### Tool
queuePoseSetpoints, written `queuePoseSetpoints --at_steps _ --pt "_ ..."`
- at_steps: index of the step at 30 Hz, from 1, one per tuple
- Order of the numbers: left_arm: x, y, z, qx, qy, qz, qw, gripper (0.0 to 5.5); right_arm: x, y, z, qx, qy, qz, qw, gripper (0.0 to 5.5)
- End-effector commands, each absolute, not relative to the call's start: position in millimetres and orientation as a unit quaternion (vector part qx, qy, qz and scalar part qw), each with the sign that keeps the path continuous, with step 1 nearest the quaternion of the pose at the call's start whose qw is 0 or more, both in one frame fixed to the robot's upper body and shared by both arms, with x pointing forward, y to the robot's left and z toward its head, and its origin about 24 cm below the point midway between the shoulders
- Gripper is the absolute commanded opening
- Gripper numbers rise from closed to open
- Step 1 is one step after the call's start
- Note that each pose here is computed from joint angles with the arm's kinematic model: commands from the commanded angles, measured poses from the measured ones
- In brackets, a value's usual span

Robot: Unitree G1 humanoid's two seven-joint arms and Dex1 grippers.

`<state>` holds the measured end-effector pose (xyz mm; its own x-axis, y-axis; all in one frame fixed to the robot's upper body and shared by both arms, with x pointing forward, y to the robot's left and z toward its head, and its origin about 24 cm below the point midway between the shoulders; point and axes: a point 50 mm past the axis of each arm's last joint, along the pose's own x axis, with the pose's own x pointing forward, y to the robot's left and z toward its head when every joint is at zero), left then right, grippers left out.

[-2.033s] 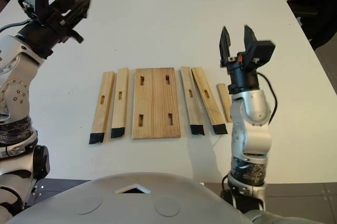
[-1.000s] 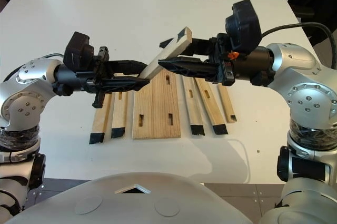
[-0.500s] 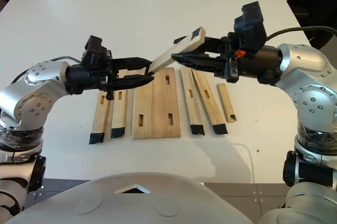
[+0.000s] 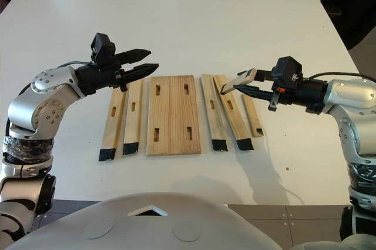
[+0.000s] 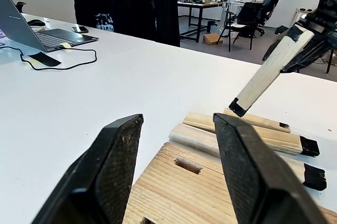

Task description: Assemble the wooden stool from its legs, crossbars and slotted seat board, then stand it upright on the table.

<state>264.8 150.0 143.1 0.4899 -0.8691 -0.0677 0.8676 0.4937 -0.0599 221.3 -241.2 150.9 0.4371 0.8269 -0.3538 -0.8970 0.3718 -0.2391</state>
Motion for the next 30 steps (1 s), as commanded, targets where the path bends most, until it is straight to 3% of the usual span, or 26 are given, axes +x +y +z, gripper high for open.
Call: queuePoseSetpoints --at_steps 1,12,18,30 --pt "259.1 147.1 140.9 -0.003 0.043 -0.498 0.866 2.47 217.9 -236.6 141.9 -0.253 0.079 0.545 0.795 1.28" --pt "245.2 146.0 131.1 -0.002 0.052 -0.485 0.873 2.47 218.3 -248.8 146.3 -0.328 0.087 0.569 0.749 1.28" --pt "242.9 145.9 130.1 -0.006 0.052 -0.479 0.876 2.47 222.3 -253.6 148.9 -0.331 0.081 0.569 0.749 1.28" --pt "245.2 144.1 129.9 0.0 0.058 -0.485 0.873 2.47 202.4 -264.6 121.5 -0.317 0.143 0.59 0.729 1.28"
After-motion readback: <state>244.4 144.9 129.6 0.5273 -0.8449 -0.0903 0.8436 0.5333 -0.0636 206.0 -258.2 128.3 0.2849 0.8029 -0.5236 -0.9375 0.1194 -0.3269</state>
